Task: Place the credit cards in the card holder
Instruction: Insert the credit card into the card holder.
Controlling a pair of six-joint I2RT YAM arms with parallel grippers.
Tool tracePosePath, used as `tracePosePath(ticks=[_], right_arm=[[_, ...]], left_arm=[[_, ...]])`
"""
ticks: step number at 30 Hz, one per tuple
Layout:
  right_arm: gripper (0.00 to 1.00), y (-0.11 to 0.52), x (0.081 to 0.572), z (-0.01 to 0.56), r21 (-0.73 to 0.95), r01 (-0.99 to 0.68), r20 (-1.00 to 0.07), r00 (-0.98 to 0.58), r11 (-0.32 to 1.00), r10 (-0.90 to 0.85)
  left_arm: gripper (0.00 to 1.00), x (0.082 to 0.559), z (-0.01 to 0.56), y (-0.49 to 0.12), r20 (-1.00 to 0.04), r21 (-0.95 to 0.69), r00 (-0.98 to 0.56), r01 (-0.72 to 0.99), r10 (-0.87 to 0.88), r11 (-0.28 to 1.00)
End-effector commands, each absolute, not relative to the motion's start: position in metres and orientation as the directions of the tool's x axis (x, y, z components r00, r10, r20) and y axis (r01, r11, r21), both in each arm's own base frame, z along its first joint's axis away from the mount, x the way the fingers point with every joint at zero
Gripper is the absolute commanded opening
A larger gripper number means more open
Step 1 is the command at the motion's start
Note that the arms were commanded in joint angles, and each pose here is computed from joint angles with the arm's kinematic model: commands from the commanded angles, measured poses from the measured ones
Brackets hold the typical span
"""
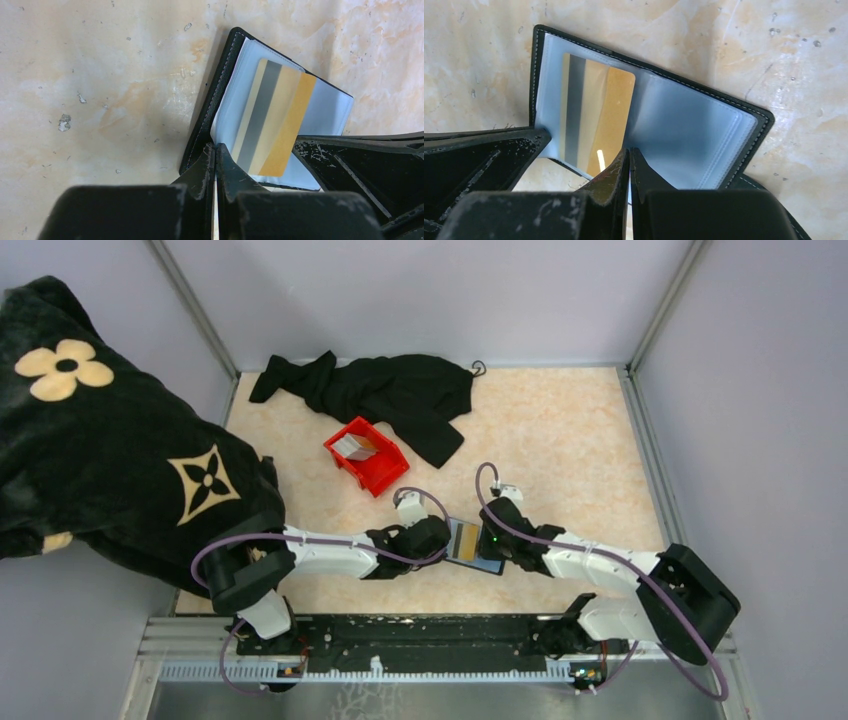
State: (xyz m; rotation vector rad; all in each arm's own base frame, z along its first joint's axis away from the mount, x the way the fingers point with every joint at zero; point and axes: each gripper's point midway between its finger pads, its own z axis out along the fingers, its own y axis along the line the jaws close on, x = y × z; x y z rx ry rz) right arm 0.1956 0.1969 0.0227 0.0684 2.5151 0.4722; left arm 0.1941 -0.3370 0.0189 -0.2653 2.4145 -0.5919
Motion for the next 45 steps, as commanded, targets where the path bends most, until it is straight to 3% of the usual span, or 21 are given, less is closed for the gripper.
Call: tracePosePath(ticks=[1,5,12,19,26,29,45], right_arm=[[0.04,0.211,0.202,0.032,0.354,-0.082,-0.553,-0.822,0.932,0.137],[0.03,0.214,0.203,0.032,0.352,-0.087,-0.553,-0.823,0.932,0.132],[0.03,0.214,0.201,0.028,0.342,-0.085,-0.547,-0.828,0.936,0.125],[0.03,0.213,0.199,0.022,0.338,-0.082,-0.538,-0.834,0.938,0.121],[0.03,0.216,0.198,0.016,0.339,-0.083,-0.527,-0.842,0.937,0.116],[0.03,0.217,0.197,0.013,0.338,-0.082,-0.521,-0.846,0.937,0.114],[0.03,0.22,0.196,0.002,0.337,-0.085,-0.502,-0.859,0.938,0.103]], left_arm=[[0.02,0.164,-0.039,-0.282,-0.49,-0.227,-0.856,-0.057,-0.165,0.972],[0.04,0.165,-0.036,-0.282,-0.494,-0.237,-0.852,-0.061,-0.175,0.97],[0.24,0.17,-0.021,-0.276,-0.528,-0.279,-0.819,-0.082,-0.224,0.957],[0.37,0.172,-0.014,-0.274,-0.542,-0.285,-0.808,-0.083,-0.232,0.955],[0.42,0.176,-0.007,-0.276,-0.557,-0.296,-0.795,-0.079,-0.239,0.952],[0.48,0.179,-0.002,-0.275,-0.57,-0.298,-0.784,-0.081,-0.245,0.951],[0.53,0.192,0.025,-0.265,-0.634,-0.326,-0.712,-0.11,-0.303,0.939]])
